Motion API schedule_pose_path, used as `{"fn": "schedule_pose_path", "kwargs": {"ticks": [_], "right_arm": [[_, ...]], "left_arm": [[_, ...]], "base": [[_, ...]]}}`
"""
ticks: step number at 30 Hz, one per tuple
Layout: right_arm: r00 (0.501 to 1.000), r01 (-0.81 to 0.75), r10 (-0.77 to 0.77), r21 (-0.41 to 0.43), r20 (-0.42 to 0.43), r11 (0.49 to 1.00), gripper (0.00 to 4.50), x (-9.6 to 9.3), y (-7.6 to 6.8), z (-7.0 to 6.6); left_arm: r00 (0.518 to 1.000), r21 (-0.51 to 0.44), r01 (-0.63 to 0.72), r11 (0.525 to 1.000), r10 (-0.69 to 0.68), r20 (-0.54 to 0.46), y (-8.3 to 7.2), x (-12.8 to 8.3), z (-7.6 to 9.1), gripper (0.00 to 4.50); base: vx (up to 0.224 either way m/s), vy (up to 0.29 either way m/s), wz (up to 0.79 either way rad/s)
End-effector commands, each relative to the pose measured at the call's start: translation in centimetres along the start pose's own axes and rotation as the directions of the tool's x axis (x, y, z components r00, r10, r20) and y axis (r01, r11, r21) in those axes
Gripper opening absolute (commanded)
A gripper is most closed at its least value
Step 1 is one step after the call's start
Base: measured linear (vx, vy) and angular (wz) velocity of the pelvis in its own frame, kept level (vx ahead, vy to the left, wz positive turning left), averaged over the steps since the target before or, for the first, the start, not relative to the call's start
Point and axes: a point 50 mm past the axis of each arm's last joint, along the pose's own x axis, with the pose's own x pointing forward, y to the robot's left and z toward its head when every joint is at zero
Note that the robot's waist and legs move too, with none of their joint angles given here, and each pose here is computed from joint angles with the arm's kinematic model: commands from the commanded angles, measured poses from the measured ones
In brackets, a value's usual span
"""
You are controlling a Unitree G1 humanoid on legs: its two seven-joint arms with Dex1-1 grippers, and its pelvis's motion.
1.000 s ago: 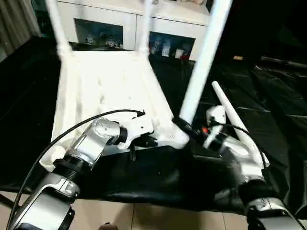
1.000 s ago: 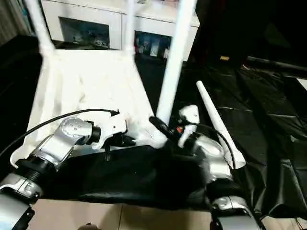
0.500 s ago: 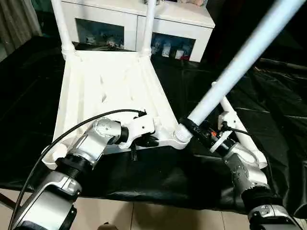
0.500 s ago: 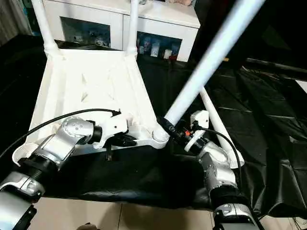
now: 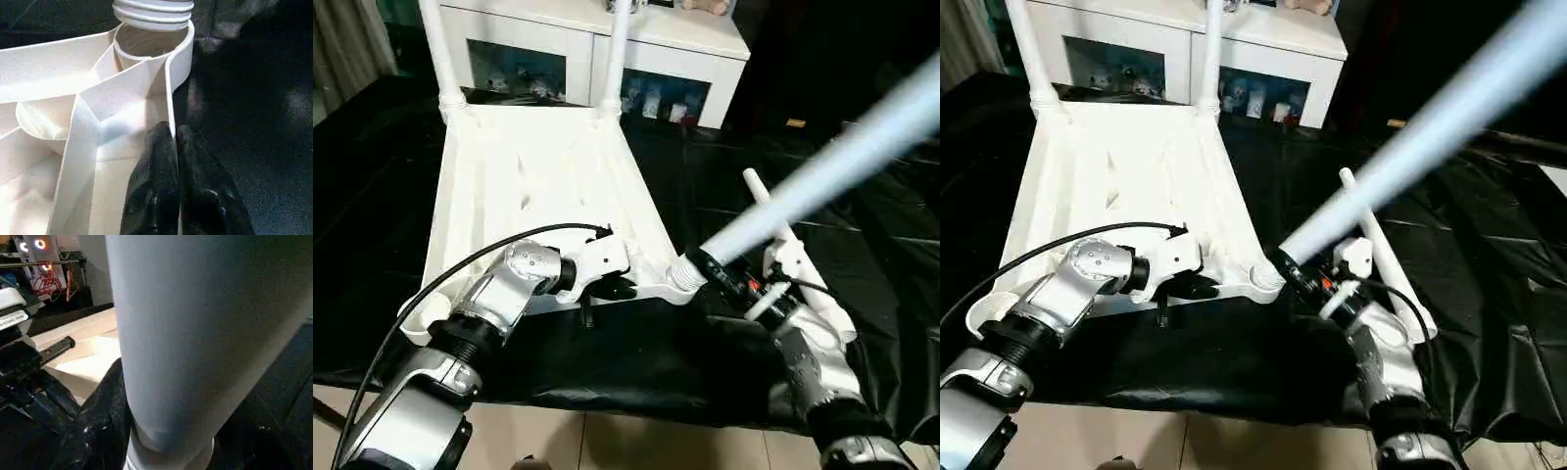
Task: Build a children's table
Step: Insert table leg to table base
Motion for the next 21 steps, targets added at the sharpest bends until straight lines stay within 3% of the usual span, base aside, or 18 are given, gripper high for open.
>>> {"fn": "schedule_pose_path", "kwargs": {"ticks": [1, 4, 11, 13, 16, 21], "right_arm": [[0.974, 0.016, -0.002, 0.059, -0.227, 0.998, 1.86, -2.9, -0.3, -3.1], [0.967, -0.009, 0.022, 0.050, -0.252, 0.999, 1.86, -2.7, -0.4, -2.8], [0.925, -0.170, 0.178, 0.054, -0.335, 0.984, 1.86, -0.7, -1.3, 0.1], [0.917, -0.190, 0.197, 0.052, -0.348, 0.980, 1.86, -0.6, -1.3, 0.3], [0.888, -0.241, 0.244, 0.058, -0.390, 0.969, 1.86, -0.5, -1.4, 0.7], [0.785, -0.350, 0.358, 0.114, -0.505, 0.930, 1.86, -0.3, -1.4, 0.9]], "left_arm": [[0.995, 0.013, -0.091, 0.996, 0.090, 0.041, 1.3, -1.3, 0.6, 0.00], [0.996, 0.019, -0.083, 0.996, 0.082, 0.038, 1.3, -1.3, 0.6, 0.00], [0.999, 0.043, -0.044, 0.998, 0.043, 0.026, 1.1, -1.4, 0.6, 0.00], [0.999, 0.044, -0.043, 0.998, 0.042, 0.024, 1.1, -1.4, 0.6, 0.00], [0.999, 0.047, -0.032, 0.998, 0.031, 0.018, 1.0, -1.4, 0.5, 0.00], [1.000, 0.067, 0.018, 0.998, -0.018, 0.011, 0.8, -1.4, 0.6, 0.00]], "base": [[0.000, 0.000, 0.00], [0.000, 0.000, 0.00], [0.000, 0.000, 0.00], [0.000, 0.000, 0.00], [0.000, 0.000, 0.00], [0.000, 0.000, 0.00]]}}
